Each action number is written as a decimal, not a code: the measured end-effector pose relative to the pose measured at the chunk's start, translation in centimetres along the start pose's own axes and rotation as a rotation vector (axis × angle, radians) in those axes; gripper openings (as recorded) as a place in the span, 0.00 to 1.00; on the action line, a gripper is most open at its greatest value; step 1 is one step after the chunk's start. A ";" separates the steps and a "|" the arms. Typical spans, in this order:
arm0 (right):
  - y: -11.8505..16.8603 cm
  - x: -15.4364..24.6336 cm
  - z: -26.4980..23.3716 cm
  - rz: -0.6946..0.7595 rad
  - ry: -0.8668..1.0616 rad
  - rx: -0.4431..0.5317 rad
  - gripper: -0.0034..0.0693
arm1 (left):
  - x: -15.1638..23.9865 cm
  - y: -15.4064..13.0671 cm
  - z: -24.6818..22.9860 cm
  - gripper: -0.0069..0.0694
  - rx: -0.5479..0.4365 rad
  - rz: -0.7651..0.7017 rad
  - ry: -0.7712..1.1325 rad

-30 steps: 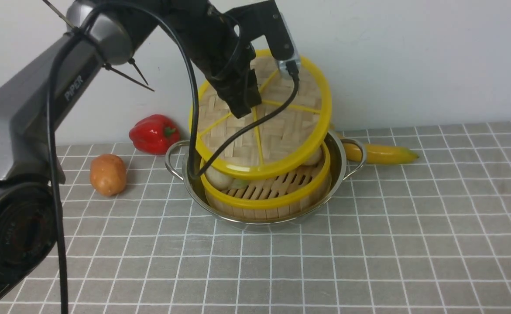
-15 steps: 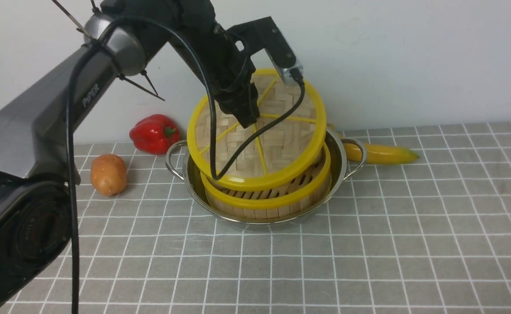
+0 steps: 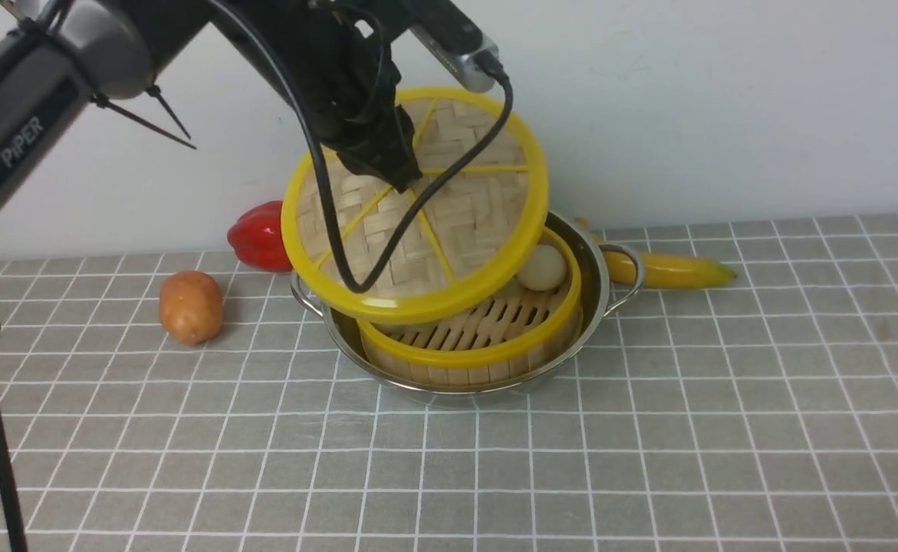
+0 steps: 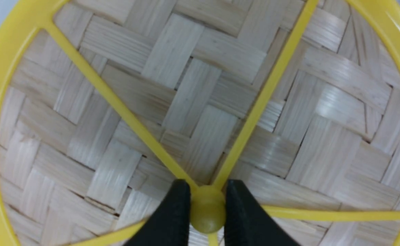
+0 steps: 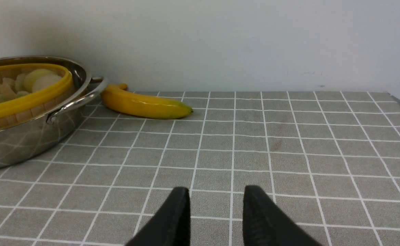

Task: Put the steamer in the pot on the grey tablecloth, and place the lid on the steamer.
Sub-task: 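Place the yellow bamboo steamer lid onto the steamer in the pot with the left gripper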

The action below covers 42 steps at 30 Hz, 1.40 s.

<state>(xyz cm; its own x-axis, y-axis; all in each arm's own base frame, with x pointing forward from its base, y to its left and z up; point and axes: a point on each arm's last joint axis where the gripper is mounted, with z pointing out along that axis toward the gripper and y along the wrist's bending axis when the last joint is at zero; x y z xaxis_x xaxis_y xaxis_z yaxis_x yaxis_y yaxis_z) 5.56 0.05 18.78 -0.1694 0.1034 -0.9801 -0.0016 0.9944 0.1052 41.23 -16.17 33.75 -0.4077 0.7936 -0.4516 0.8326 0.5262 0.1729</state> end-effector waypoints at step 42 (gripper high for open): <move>0.0 0.0 0.0 0.000 0.000 0.000 0.38 | 0.5 0.6 8.4 0.24 0.079 0.139 0.003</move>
<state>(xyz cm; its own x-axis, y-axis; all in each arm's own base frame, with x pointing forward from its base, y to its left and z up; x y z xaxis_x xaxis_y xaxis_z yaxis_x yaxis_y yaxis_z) 5.56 0.05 18.78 -0.1694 0.1034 -0.9801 -0.0016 0.9944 0.1052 44.66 -17.96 26.29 -0.2879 0.8581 -0.4251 0.9077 0.3860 0.1644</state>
